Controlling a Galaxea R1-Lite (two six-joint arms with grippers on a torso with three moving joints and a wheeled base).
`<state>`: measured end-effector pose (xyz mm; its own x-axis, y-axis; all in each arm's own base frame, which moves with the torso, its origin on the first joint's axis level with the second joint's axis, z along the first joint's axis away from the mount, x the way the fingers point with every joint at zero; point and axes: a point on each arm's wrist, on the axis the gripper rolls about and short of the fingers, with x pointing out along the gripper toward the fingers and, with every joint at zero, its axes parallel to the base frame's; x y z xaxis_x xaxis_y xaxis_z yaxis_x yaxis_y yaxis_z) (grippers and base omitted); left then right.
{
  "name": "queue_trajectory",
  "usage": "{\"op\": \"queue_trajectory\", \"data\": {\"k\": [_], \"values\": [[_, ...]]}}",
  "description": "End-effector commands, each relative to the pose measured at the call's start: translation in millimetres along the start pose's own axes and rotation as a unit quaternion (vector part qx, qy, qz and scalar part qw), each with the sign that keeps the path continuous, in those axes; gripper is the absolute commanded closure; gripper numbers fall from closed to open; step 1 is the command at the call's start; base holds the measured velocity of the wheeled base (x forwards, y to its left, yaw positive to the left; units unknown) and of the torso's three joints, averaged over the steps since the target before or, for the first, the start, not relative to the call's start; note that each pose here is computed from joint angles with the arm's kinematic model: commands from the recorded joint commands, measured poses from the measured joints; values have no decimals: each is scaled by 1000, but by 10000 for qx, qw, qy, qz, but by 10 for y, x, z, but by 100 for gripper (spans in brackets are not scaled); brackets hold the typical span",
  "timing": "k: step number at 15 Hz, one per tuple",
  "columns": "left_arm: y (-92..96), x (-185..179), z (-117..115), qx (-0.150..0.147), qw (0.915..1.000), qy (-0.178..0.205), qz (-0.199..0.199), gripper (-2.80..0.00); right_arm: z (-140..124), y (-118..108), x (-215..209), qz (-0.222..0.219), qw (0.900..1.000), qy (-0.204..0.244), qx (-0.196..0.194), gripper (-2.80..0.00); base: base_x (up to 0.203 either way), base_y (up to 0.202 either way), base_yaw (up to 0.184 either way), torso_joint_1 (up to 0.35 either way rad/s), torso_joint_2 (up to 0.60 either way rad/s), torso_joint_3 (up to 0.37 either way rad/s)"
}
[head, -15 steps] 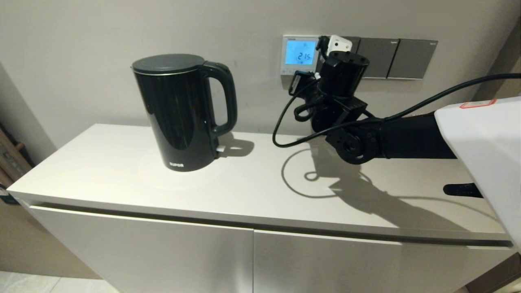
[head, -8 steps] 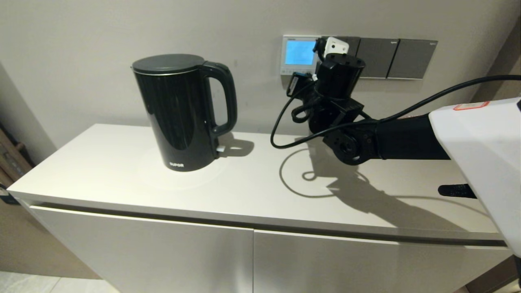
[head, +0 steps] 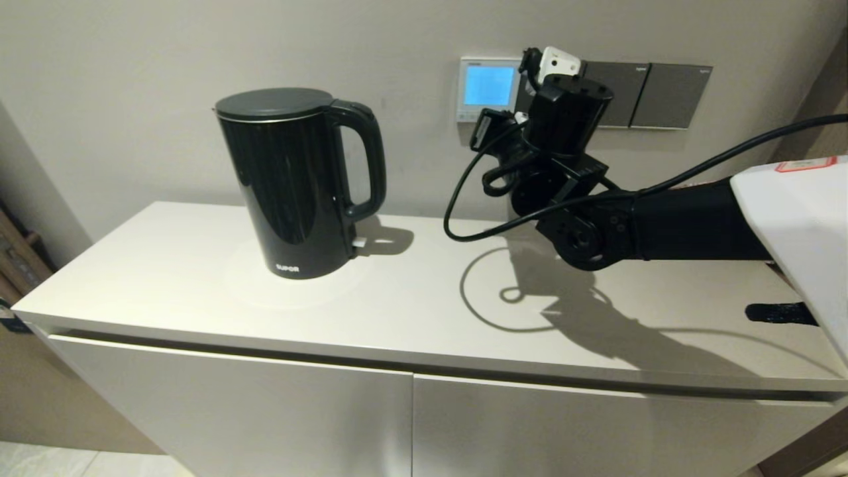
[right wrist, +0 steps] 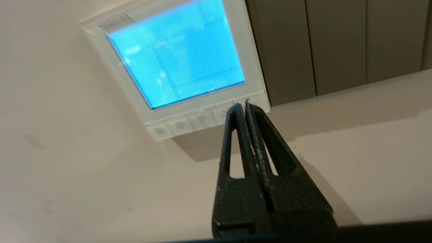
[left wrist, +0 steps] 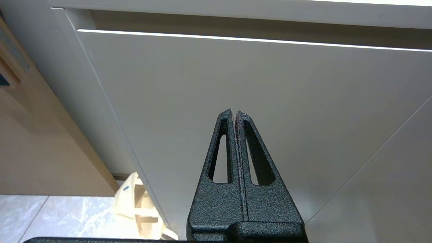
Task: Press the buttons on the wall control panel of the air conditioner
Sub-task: Turn off the central air conditioner
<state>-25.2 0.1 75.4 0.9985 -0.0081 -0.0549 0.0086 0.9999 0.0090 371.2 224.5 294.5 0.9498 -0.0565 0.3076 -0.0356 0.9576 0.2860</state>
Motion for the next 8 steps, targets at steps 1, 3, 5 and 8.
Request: {"op": "queue_trajectory", "data": {"k": [1, 3, 5, 8], "values": [[0, 0, 0, 0, 10000, 0, 2, 0, 220, 51, -136, 100, 9998, -116, 114, 0, 0, 0, 0, 0, 0, 0], [0, 0, -1, 0, 10000, 2, -5, 0, 326, 73, -198, 141, 9996, -187, 125, 0, 0, 0, 0, 0, 0, 0], [0, 0, -1, 0, 10000, 2, 2, 0, 450, 61, -263, 143, 9995, -263, 100, 0, 0, 0, 0, 0, 0, 0], [0, 0, -1, 0, 10000, 2, 2, 0, 795, -71, -434, 66, 9991, -422, 83, 0, 0, 0, 0, 0, 0, 0]]}}
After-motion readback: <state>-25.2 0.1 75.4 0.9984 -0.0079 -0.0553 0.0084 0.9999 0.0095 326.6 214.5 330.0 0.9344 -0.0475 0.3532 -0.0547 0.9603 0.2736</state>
